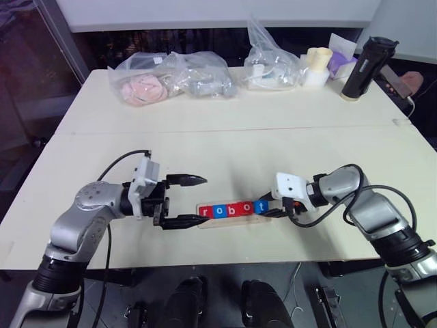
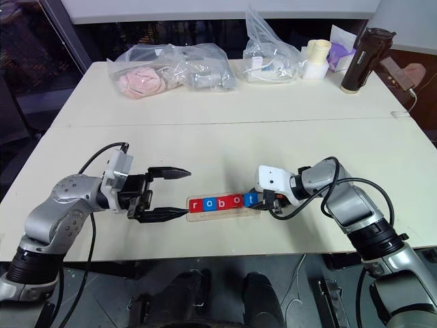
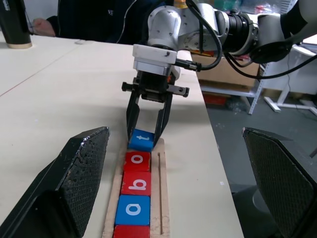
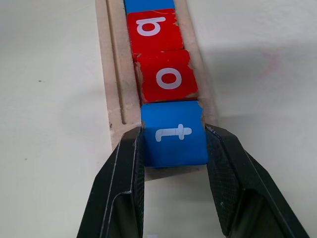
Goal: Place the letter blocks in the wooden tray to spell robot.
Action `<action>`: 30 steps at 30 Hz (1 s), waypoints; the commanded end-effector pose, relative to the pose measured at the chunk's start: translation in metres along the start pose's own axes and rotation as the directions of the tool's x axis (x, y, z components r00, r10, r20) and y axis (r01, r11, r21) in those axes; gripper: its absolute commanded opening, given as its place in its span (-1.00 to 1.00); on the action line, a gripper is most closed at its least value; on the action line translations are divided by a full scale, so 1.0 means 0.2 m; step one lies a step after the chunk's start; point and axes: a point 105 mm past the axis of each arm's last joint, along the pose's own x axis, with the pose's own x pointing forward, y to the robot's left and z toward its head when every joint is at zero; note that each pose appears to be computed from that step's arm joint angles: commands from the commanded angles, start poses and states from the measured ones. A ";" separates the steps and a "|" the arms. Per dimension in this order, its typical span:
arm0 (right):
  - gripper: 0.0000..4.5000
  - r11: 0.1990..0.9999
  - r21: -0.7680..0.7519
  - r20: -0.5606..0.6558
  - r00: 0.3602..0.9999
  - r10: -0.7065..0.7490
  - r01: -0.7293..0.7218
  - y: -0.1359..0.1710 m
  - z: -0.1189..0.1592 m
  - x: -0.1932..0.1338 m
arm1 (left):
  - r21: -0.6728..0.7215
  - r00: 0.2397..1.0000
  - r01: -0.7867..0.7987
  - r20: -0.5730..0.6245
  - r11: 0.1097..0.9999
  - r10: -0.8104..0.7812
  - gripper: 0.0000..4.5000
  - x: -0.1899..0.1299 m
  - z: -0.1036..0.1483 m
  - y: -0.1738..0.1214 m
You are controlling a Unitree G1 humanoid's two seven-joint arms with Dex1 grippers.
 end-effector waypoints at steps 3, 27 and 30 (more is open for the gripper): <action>0.57 0.998 -0.058 0.020 1.000 -0.010 0.012 -0.03 0.07 -0.01 | 0.049 1.000 0.004 0.021 0.999 -0.005 1.00 0.00 0.05 -0.01; 0.95 0.978 -0.062 -0.024 0.979 -0.200 0.198 -0.20 0.02 -0.16 | 0.047 1.000 0.013 0.026 0.999 -0.014 1.00 0.02 0.05 -0.01; 0.95 0.979 -0.057 -0.015 0.981 -0.194 0.193 -0.20 0.02 -0.12 | 0.049 1.000 0.012 0.024 0.999 -0.013 1.00 0.01 0.06 -0.01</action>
